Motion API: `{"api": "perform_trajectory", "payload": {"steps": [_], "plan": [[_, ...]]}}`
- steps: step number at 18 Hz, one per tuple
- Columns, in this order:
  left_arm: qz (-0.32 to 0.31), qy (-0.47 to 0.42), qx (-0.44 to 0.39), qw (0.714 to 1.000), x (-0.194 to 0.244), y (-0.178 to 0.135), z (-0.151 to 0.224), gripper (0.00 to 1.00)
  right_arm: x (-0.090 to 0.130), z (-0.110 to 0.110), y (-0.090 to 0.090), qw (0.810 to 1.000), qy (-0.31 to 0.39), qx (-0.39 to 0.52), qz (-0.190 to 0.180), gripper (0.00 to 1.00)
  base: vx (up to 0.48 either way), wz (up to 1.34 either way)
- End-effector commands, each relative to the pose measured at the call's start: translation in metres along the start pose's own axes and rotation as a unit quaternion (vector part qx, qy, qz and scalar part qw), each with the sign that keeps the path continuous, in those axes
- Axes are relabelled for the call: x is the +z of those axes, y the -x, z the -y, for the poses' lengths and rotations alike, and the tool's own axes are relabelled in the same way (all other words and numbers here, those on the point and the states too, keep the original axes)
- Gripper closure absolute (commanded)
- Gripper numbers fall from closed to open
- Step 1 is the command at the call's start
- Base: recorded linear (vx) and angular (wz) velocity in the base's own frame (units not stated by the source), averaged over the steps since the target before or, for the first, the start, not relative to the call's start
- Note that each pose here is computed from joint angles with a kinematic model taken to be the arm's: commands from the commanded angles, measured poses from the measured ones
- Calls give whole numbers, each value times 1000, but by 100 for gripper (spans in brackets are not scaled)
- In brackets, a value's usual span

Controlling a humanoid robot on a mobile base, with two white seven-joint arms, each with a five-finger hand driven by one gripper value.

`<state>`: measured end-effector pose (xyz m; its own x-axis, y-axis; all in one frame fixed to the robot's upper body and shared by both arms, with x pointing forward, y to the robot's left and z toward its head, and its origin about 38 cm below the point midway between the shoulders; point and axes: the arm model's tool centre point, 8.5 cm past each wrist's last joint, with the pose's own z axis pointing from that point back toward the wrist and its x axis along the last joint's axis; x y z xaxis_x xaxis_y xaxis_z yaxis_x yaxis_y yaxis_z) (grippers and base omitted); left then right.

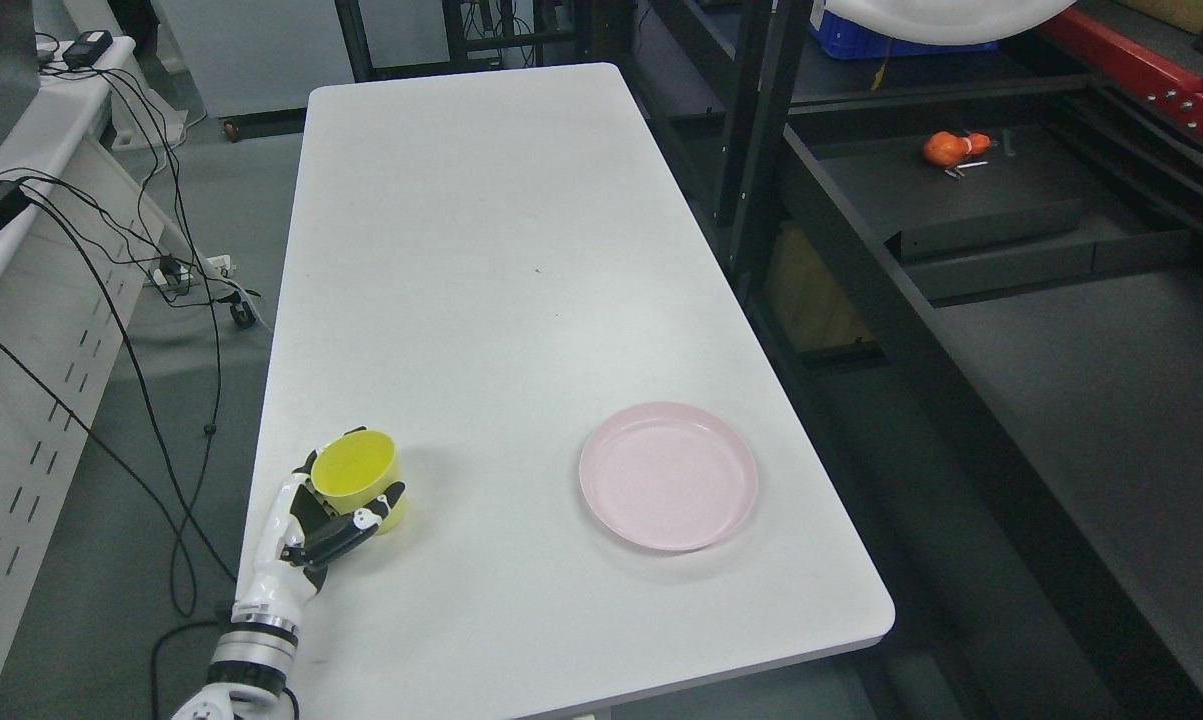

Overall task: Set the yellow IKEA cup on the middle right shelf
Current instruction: 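Close the left hand around the yellow cup, then lift the yellow cup off the table with the left hand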

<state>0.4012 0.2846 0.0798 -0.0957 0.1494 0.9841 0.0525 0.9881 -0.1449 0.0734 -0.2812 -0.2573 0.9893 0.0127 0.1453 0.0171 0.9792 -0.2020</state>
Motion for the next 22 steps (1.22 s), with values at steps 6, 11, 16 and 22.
{"api": "perform_trajectory", "payload": {"steps": [6,11,16,22], "plan": [[171,22,5,985,13,-108,4,99,-1,10,9,1000,6,-2,-7,1,-8,12],[187,36,4,982,15,-113,9,99,-1,10,9,1000,6,-2,-7,1,-43,4],[190,38,3,981,15,-114,9,98,-1,10,9,1000,6,-2,-7,1,-93,2],[185,37,4,982,15,-111,10,97,-1,10,9,1000,6,-2,-7,1,-141,-9]]}}
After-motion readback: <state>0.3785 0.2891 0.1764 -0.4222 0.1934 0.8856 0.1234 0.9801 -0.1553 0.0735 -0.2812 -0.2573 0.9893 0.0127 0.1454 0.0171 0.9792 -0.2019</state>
